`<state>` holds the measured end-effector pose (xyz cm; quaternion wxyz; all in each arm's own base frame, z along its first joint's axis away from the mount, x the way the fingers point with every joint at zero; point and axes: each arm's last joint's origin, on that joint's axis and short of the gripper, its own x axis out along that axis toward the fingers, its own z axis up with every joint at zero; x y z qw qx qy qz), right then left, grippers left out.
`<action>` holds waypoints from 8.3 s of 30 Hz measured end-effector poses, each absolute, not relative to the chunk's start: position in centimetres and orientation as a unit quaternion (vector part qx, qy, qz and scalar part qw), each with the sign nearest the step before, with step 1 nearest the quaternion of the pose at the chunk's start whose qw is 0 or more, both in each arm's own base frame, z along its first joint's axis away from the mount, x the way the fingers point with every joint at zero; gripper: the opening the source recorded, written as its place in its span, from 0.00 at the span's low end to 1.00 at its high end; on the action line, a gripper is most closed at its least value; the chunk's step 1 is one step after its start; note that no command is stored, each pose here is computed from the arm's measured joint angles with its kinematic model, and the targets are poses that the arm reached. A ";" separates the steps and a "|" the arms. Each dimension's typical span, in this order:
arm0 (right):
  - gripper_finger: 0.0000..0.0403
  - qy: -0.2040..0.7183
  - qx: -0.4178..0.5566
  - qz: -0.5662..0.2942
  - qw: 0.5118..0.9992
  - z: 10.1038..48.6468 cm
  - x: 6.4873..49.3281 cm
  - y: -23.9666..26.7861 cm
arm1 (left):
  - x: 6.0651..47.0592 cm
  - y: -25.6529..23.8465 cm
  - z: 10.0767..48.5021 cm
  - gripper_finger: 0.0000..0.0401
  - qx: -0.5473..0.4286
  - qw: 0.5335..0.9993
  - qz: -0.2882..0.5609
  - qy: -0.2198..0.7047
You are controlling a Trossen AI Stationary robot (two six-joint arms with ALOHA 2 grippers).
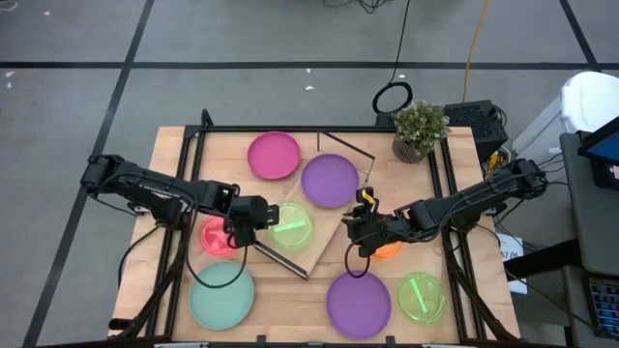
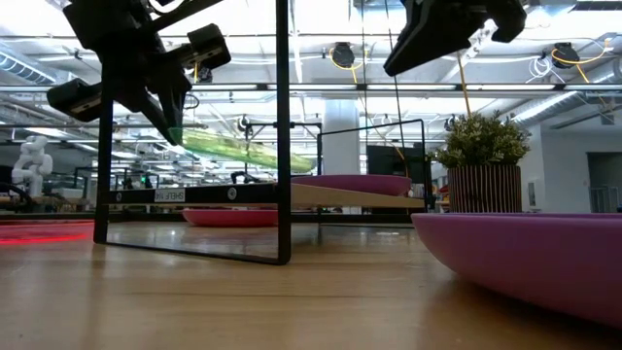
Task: Place and stack plates onto a shelf
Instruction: Put the top green plate on the shelf, then stack the violet plate on top of the other violet plate on the shelf
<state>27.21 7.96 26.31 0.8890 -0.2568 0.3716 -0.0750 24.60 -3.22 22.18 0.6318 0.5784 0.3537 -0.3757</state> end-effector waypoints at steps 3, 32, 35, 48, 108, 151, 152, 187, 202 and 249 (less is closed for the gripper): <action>0.16 0.371 -0.258 -0.074 0.889 26.3 27.2 8.0 | 24.6 -3.0 22.2 0.04 0.581 0.629 -0.377 0.352; 0.16 0.361 -0.270 -0.069 0.890 26.5 27.4 8.0 | 22.7 -3.8 22.9 0.04 0.576 0.608 -0.416 0.354; 0.16 0.361 -0.267 -0.070 0.891 26.5 27.4 8.0 | 21.9 -4.1 23.8 0.04 0.584 0.613 -0.401 0.350; 0.16 0.362 -0.265 -0.070 0.891 26.5 27.4 8.0 | 20.4 -1.6 25.8 0.04 0.615 0.617 -0.343 0.351; 0.15 0.286 -0.165 -0.050 0.943 25.2 28.9 6.8 | 26.2 0.4 20.5 0.33 0.466 0.711 -0.205 0.486; 0.00 0.347 -0.094 0.074 0.930 15.4 34.7 3.5 | 24.3 1.8 26.6 0.33 0.210 0.891 0.124 0.383; 0.00 0.346 -0.092 0.084 0.930 15.4 34.7 3.6 | 24.3 1.8 26.6 0.33 0.210 0.891 0.124 0.383; 0.00 0.287 -0.053 0.125 0.948 21.9 32.0 4.7 | 24.3 1.4 26.5 0.33 0.165 0.903 0.134 0.375; 0.00 0.322 -0.009 0.088 0.943 24.9 24.8 14.1 | 24.4 -0.5 26.5 0.33 0.103 0.919 0.130 0.359; 0.31 0.471 -0.125 0.278 0.828 16.0 18.7 25.3 | 24.5 -2.3 26.8 0.33 0.069 0.933 0.114 0.334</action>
